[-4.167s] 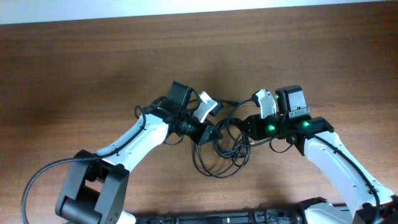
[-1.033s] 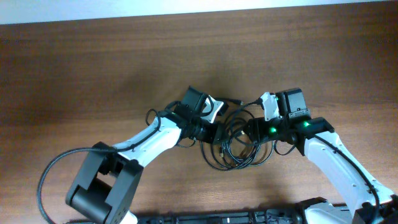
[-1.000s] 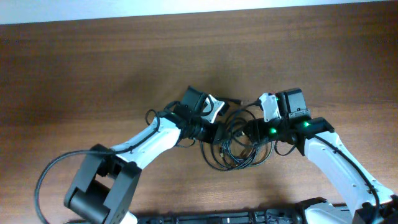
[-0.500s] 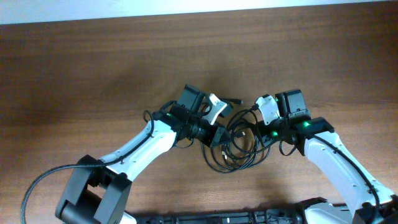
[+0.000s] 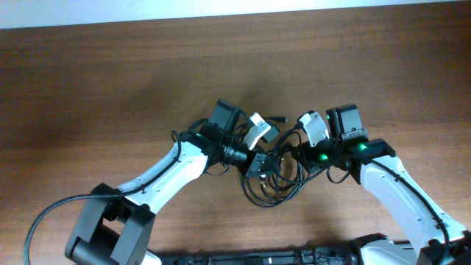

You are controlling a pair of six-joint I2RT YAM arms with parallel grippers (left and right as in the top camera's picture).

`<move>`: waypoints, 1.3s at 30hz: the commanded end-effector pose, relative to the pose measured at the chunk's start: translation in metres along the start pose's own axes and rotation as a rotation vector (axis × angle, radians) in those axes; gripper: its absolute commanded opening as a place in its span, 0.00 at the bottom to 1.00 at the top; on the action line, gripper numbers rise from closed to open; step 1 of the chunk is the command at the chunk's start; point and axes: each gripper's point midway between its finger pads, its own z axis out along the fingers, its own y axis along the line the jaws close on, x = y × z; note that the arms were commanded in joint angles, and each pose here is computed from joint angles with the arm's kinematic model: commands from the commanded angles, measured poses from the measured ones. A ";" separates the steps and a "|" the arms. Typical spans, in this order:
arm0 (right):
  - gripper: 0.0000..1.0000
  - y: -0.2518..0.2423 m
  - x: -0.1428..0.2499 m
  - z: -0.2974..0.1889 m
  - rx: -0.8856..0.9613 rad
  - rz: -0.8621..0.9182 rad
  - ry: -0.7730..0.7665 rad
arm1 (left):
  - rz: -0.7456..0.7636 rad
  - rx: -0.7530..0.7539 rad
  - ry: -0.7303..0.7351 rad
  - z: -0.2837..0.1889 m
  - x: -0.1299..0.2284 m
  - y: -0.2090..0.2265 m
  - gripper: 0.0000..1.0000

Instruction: Untangle cables

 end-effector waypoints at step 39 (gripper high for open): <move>0.22 0.007 -0.007 -0.001 -0.054 0.244 -0.021 | -0.083 0.089 -0.151 -0.069 -0.013 0.017 0.00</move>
